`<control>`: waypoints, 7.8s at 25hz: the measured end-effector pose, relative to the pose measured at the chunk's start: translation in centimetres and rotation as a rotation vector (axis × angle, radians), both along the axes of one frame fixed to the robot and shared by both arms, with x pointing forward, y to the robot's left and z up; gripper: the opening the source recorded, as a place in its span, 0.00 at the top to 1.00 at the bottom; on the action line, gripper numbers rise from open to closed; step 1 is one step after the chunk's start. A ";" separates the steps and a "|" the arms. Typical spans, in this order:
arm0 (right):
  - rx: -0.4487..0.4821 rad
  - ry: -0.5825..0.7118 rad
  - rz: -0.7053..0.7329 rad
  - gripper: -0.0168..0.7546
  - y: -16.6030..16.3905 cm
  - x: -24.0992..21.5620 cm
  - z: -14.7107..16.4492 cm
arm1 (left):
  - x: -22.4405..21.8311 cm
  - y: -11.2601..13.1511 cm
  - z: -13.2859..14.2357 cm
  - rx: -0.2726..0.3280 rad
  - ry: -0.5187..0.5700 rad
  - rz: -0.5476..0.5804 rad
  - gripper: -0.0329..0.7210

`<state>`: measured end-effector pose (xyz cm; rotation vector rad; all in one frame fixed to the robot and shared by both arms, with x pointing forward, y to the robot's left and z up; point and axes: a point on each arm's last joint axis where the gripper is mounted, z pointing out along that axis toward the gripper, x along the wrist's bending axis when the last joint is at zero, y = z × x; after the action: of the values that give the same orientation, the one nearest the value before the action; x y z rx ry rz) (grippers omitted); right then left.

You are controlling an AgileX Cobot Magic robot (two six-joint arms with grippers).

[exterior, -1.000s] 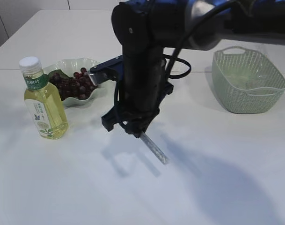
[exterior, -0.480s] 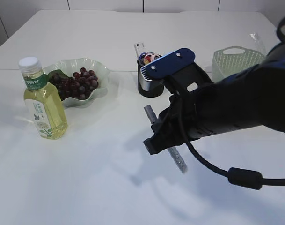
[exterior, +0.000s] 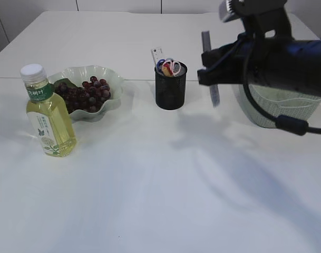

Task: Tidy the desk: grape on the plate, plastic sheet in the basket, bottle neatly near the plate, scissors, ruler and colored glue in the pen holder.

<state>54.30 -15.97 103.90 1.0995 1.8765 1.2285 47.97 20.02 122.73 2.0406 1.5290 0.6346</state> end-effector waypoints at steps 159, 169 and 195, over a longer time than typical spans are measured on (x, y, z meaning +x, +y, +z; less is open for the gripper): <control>-0.114 0.135 0.009 0.48 -13.6 -31.9 0.7 | -24.4 10.7 -17.5 -0.120 -0.336 -0.211 0.40; -0.111 0.132 -0.033 0.48 -13.6 -31.9 0.7 | -24.4 10.7 -17.5 -0.120 -0.334 -0.211 0.40; -0.086 0.149 -0.399 0.48 -13.1 -31.6 0.8 | -24.7 10.2 -17.6 -0.111 -0.339 0.065 0.40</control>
<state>22.72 -29.06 104.65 1.4643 1.6874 0.8523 23.30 30.24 105.17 1.7048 1.3996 0.8516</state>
